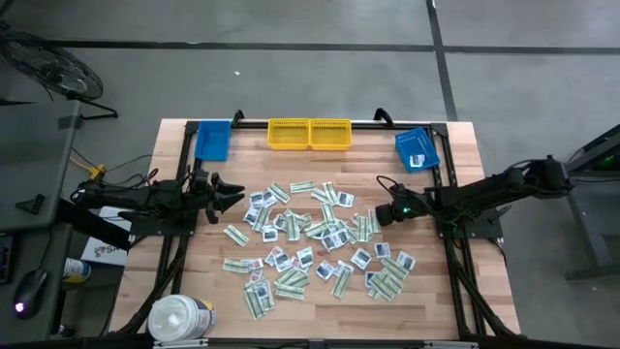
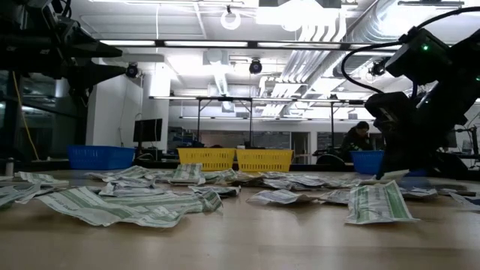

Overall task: Pick & Place First Aid Supplies
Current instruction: Put the green bandage pack into the right yellow bin

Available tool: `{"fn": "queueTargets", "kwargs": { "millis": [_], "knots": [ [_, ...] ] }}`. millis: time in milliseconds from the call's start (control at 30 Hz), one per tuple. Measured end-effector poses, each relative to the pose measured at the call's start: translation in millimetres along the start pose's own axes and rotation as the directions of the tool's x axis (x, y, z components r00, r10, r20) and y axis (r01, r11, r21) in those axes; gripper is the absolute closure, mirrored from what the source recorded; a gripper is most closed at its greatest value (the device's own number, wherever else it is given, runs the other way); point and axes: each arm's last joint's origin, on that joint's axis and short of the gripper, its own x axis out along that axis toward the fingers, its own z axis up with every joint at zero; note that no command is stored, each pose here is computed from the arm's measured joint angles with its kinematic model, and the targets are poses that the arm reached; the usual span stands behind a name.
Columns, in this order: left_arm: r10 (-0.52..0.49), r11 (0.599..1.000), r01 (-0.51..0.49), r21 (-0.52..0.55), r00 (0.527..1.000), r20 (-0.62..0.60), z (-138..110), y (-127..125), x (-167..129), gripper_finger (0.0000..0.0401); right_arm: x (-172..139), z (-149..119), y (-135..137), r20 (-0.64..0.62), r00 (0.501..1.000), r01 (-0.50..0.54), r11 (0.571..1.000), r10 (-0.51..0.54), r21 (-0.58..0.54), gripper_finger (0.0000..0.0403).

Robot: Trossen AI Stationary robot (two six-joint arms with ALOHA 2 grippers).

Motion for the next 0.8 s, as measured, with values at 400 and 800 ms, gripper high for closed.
{"fn": "queueTargets", "kwargs": {
  "millis": [400, 800],
  "knots": [
    [0.0, 1.0, 0.0, 0.0, 1.0, 0.0, 0, 0, 0, 0.024, -23, 64, 57, 0.135, 0.99, 0.065, 0.972, -0.035, -0.225, 0.0402],
    [0.0, 1.0, 0.0, 0.0, 1.0, 0.0, 0, 0, 0, 0.024, -64, 147, 95, 0.235, 0.971, 0.089, 0.849, 0.043, -0.521, 0.0403]
  ]
}}
